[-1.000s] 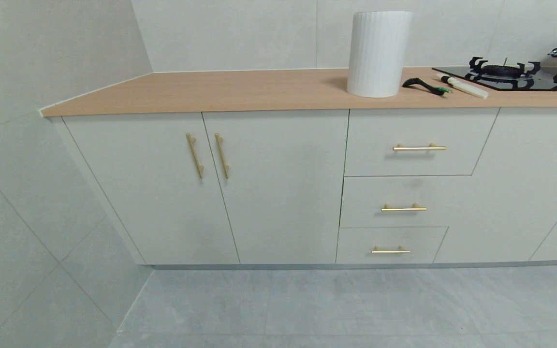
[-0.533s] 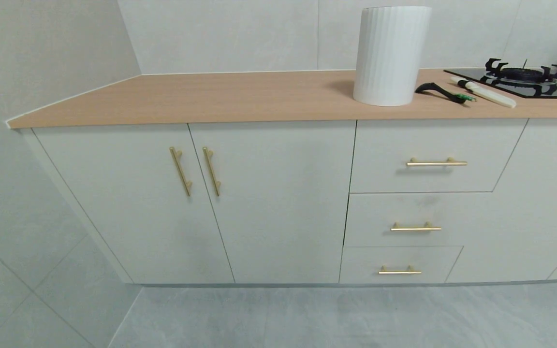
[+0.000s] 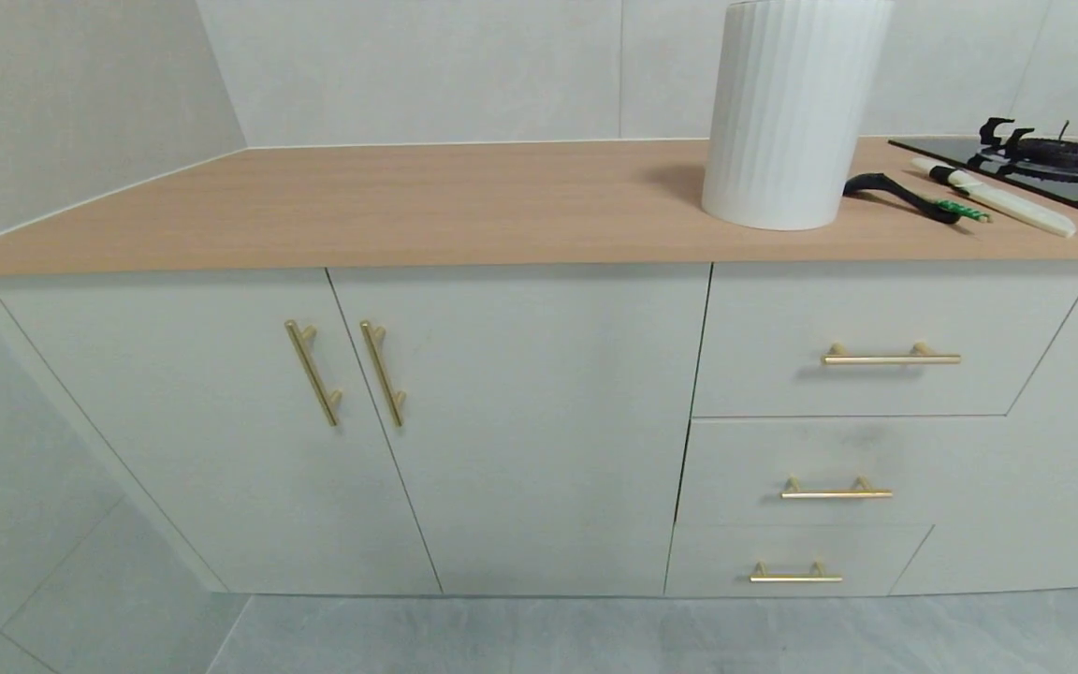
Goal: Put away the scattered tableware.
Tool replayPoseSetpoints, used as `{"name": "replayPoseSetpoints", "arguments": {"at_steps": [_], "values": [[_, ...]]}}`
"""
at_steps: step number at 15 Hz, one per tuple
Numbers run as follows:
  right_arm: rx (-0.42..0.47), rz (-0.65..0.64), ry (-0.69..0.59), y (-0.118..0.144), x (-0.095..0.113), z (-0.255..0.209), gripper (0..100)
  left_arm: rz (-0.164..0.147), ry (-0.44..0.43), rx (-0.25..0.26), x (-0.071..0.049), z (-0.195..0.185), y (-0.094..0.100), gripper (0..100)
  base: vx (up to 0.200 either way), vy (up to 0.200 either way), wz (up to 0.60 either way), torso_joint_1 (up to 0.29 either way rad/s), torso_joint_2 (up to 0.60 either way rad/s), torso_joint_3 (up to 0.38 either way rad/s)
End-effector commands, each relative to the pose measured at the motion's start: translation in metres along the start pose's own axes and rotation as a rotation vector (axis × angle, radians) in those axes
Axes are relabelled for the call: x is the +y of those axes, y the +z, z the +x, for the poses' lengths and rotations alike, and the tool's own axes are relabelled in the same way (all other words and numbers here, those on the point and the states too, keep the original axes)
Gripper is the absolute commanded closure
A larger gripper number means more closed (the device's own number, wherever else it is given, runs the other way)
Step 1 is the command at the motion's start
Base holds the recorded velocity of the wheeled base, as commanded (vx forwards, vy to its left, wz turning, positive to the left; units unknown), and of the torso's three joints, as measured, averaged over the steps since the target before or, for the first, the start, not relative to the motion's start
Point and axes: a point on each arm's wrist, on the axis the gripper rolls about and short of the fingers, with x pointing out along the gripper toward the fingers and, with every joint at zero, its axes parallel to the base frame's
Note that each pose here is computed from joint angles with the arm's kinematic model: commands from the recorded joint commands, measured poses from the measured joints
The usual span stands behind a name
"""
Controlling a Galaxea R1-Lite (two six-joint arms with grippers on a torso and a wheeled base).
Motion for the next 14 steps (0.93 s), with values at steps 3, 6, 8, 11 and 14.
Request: {"name": "replayPoseSetpoints", "arguments": {"at_steps": [3,6,8,11,14], "values": [[0.001,0.000,-0.002,0.0000,0.0000,0.0001,0,0.017,-0.001,0.000,0.0000,0.0000,0.0000,0,0.000,0.000,0.00,0.000,0.00,0.000],[0.001,0.000,-0.002,0.0000,0.0000,0.0001,0,0.021,-0.001,0.000,0.0000,0.0000,0.0000,0,0.000,-0.200,0.00,-0.004,0.00,0.002],[0.001,0.000,-0.002,0.0000,0.0000,0.0001,0,0.017,-0.001,0.000,0.0000,0.0000,0.0000,0,0.000,-0.100,0.00,0.009,0.00,0.001],[0.001,0.000,-0.002,0.0000,0.0000,0.0001,0,0.006,0.001,0.000,0.0000,0.0000,0.0000,0,0.000,0.000,0.00,0.000,0.00,0.000],[0.001,0.000,0.001,0.0000,0.0000,0.0001,0,0.004,-0.001,0.000,0.0000,0.0000,0.0000,0,0.000,0.000,0.00,0.000,0.00,0.000]]}}
